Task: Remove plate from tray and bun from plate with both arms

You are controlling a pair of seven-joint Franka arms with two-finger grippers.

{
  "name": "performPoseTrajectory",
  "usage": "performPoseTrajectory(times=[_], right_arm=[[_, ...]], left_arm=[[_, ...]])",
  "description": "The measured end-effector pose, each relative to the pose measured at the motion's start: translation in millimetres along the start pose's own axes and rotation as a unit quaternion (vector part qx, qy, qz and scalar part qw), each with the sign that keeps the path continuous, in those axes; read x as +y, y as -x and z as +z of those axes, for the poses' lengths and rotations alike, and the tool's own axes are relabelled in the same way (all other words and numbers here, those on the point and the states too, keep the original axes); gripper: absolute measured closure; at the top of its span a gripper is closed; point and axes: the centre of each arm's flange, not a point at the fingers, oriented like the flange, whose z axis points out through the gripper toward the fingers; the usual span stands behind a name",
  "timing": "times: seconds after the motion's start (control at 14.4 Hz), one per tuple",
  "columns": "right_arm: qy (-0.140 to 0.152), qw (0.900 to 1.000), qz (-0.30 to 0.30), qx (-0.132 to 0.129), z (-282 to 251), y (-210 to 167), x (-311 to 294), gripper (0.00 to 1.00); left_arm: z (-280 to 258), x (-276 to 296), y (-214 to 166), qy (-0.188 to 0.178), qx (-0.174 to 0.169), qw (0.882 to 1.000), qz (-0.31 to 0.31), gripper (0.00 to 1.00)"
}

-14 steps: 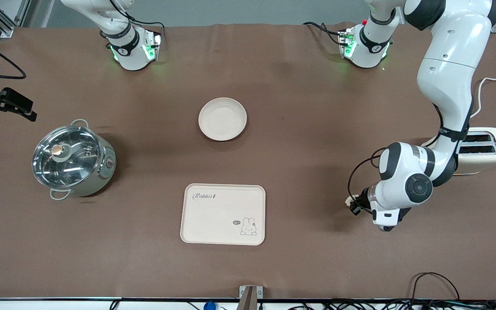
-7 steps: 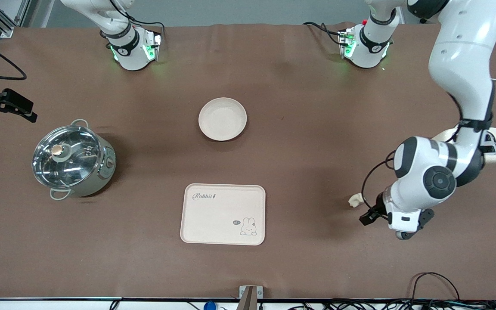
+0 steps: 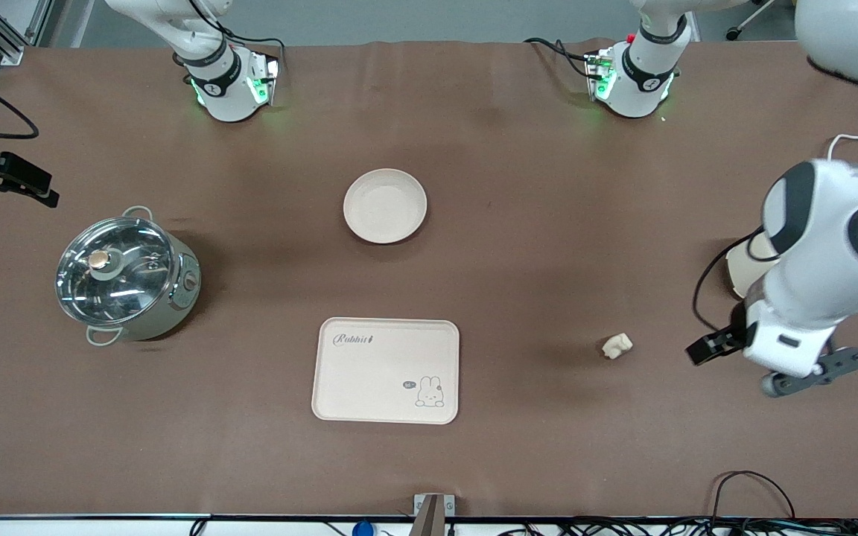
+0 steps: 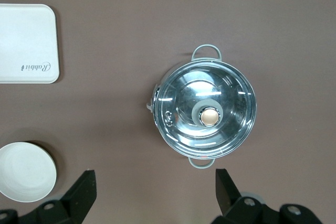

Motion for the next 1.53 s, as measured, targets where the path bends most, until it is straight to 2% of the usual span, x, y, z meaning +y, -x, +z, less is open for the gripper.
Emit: performPoseTrajectory(times=[0.21, 0.35, 0.63, 0.91, 1.18, 1.53], right_arm=[[0.000, 1.000, -0.005, 0.004, 0, -1, -6, 0.00], [0.000, 1.000, -0.007, 0.007, -1, -2, -8, 0.00], [0.000, 1.000, -0.010, 0.011, -1, -2, -11, 0.00], [0.000, 1.000, -0.012, 0.011, -2, -3, -14, 0.00], [0.000, 1.000, -0.012, 0.010, -1, -2, -14, 0.00], [0.001, 1.000, -0.011, 0.025, -4, -5, -12, 0.00]], left_arm=[[-67, -18, 15, -0.007, 0.006, 0.999, 0.035, 0.00], [-109, -31, 30, 0.007, 0.002, 0.998, 0.059, 0.00], [-159, -66, 64, 0.008, -0.021, 0.995, 0.093, 0.00], [-180, -86, 108, 0.036, -0.051, 0.992, 0.112, 0.00], [-186, -85, 139, 0.034, -0.054, 0.989, 0.131, 0.00], [-190, -83, 144, 0.033, -0.057, 0.989, 0.135, 0.00]])
